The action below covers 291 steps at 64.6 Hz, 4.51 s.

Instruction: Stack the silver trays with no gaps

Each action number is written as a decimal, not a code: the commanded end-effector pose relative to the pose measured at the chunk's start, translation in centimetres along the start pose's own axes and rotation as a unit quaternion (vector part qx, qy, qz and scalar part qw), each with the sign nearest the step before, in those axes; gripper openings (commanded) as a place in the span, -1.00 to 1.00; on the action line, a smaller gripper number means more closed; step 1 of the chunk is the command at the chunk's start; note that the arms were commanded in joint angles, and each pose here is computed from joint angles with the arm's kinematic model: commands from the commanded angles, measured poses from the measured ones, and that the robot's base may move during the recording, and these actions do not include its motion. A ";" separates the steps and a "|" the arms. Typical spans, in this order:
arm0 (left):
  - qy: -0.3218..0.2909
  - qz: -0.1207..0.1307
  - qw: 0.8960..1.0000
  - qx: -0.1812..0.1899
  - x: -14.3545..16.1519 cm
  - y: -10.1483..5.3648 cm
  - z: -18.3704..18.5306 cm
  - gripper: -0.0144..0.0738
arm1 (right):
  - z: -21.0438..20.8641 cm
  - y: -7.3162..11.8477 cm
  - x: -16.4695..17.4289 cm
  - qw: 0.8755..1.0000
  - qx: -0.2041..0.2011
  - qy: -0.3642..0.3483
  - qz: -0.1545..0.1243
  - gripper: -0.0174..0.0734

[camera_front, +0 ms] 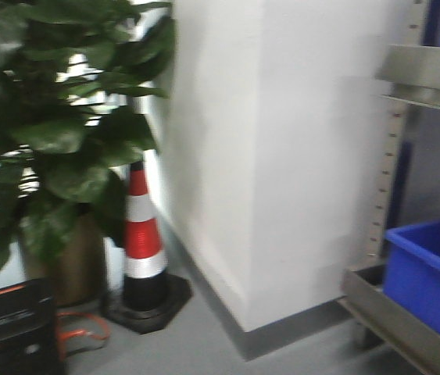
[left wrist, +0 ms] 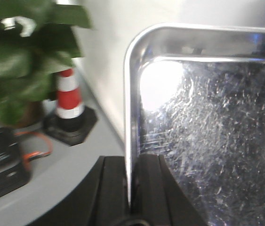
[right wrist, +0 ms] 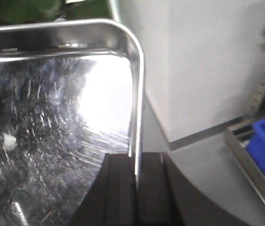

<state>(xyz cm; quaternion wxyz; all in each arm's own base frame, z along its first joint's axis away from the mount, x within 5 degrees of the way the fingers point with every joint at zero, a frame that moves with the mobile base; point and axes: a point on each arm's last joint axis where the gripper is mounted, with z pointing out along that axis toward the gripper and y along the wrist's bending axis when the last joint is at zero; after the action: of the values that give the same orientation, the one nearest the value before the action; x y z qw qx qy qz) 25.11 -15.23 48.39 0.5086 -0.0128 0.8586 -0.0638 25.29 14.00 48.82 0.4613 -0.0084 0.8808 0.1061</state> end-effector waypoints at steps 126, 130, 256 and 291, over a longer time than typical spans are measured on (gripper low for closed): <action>-0.018 0.005 1.000 0.001 -0.5 0.0 -0.4 -0.71 | -0.8 -0.1 -0.5 1.000 -0.008 -0.027 -0.006 -0.79; -0.018 0.005 1.000 0.001 -0.5 0.0 -0.4 -0.71 | -0.8 -0.1 -0.5 1.000 -0.008 -0.027 -0.006 -0.79; -0.062 0.027 0.998 -0.005 -1.2 0.1 -0.4 -0.71 | -0.5 0.1 -0.6 0.999 -0.014 -0.034 -0.007 -0.79; 0.053 -0.016 0.998 -0.019 0.8 0.4 5.9 -0.71 | 8.1 1.9 1.6 0.998 0.025 0.051 -0.034 -0.79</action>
<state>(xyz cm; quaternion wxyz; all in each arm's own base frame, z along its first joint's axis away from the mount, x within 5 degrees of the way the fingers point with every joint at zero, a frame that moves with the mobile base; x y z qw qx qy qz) 28.55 -14.88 45.73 0.4749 -0.0356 0.8791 -0.0220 29.66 16.77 44.47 0.4201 -0.0165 0.9042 0.0753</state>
